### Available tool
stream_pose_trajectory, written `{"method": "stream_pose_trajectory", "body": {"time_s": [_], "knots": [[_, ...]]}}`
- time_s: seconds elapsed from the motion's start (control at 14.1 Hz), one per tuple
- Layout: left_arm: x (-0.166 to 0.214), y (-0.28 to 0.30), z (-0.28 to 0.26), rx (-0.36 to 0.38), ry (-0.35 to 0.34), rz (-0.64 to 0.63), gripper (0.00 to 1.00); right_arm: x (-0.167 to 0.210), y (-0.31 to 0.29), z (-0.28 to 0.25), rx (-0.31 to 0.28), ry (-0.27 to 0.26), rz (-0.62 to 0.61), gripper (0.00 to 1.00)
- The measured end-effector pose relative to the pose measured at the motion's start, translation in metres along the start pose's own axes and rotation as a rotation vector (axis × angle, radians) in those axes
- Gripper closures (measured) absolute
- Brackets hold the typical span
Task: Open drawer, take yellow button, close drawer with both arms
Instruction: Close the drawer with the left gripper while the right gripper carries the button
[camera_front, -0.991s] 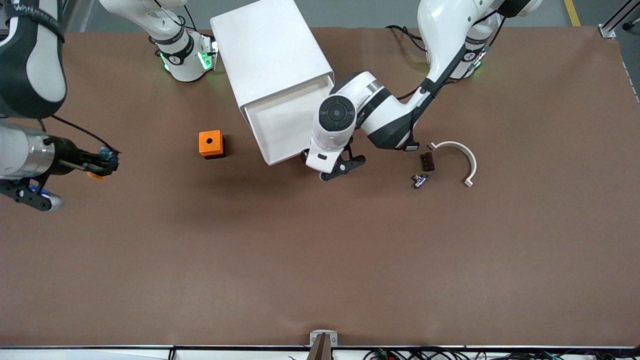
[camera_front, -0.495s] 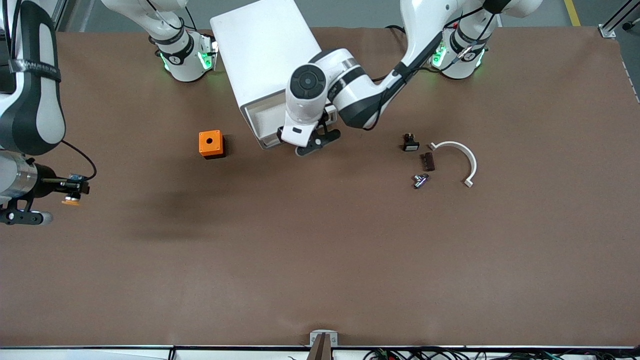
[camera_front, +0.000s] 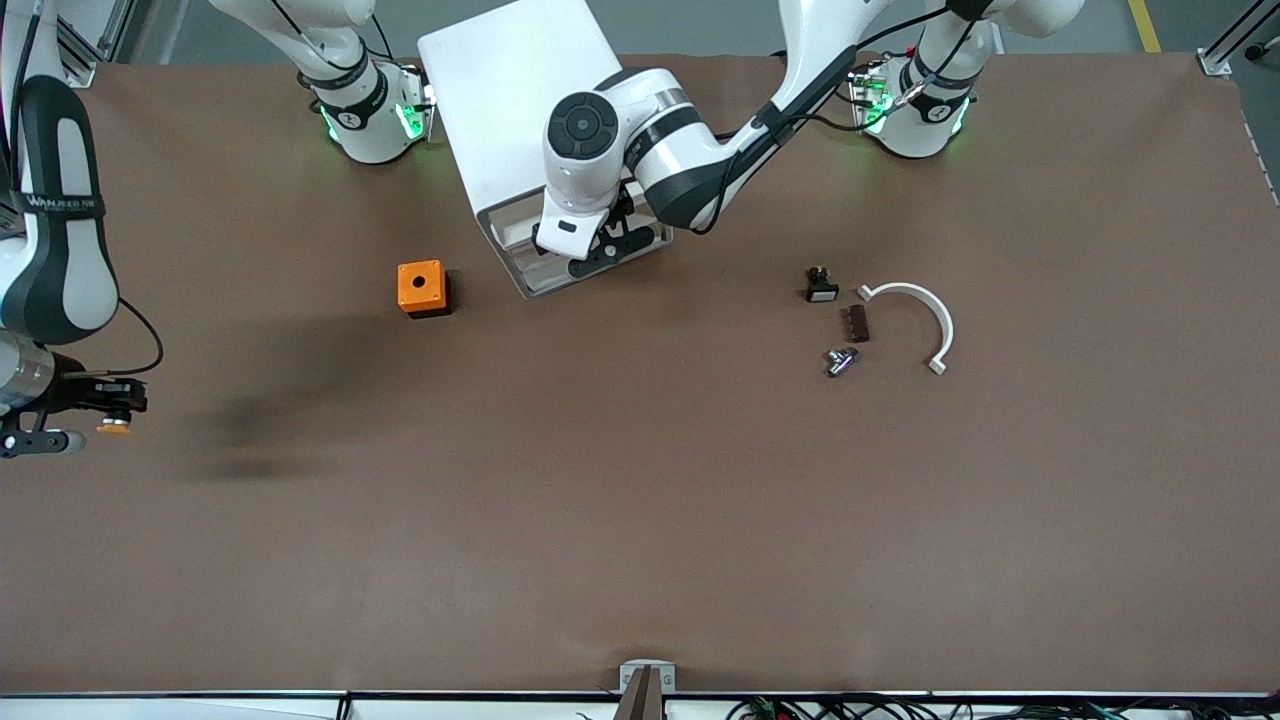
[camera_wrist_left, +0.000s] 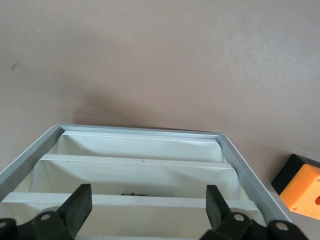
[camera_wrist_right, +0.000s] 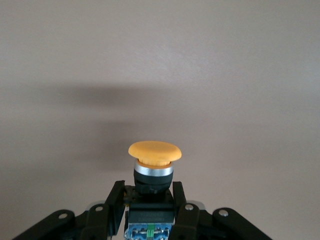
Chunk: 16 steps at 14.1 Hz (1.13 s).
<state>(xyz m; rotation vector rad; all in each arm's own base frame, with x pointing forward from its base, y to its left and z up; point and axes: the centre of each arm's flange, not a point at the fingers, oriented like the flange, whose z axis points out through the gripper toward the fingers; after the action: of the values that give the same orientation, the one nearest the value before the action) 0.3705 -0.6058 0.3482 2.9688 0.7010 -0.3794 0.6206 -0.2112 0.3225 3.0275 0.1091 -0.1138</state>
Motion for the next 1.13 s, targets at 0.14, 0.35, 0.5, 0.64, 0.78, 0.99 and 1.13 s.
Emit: {"method": "stream_pose_trajectory", "body": {"time_s": [0.14, 0.35, 0.5, 0.64, 0.78, 0.99, 1.13], "knots": [[-0.009, 0.000, 0.003, 0.006, -0.004, 0.008, 0.00, 0.005, 0.004, 0.033, -0.008, 0.004, -0.003, 0.57], [-0.032, 0.002, 0.010, 0.007, 0.009, 0.018, 0.00, 0.006, 0.011, 0.080, -0.011, -0.013, 0.005, 0.57], [-0.034, 0.002, 0.010, 0.008, 0.019, 0.025, 0.00, 0.003, 0.015, 0.099, -0.009, -0.025, 0.010, 0.57], [-0.034, 0.002, 0.010, 0.006, 0.022, 0.026, 0.00, 0.005, 0.014, 0.110, -0.011, -0.021, 0.006, 0.57], [-0.031, 0.003, 0.010, -0.005, 0.024, 0.022, 0.00, 0.007, 0.011, 0.118, -0.014, -0.012, 0.001, 0.57], [0.007, 0.003, -0.005, -0.035, 0.031, 0.027, 0.00, 0.009, 0.010, 0.126, -0.009, 0.001, 0.010, 0.57], [0.056, -0.003, -0.027, -0.063, 0.041, 0.033, 0.00, 0.009, 0.009, 0.130, -0.002, -0.001, 0.016, 0.57]]}}
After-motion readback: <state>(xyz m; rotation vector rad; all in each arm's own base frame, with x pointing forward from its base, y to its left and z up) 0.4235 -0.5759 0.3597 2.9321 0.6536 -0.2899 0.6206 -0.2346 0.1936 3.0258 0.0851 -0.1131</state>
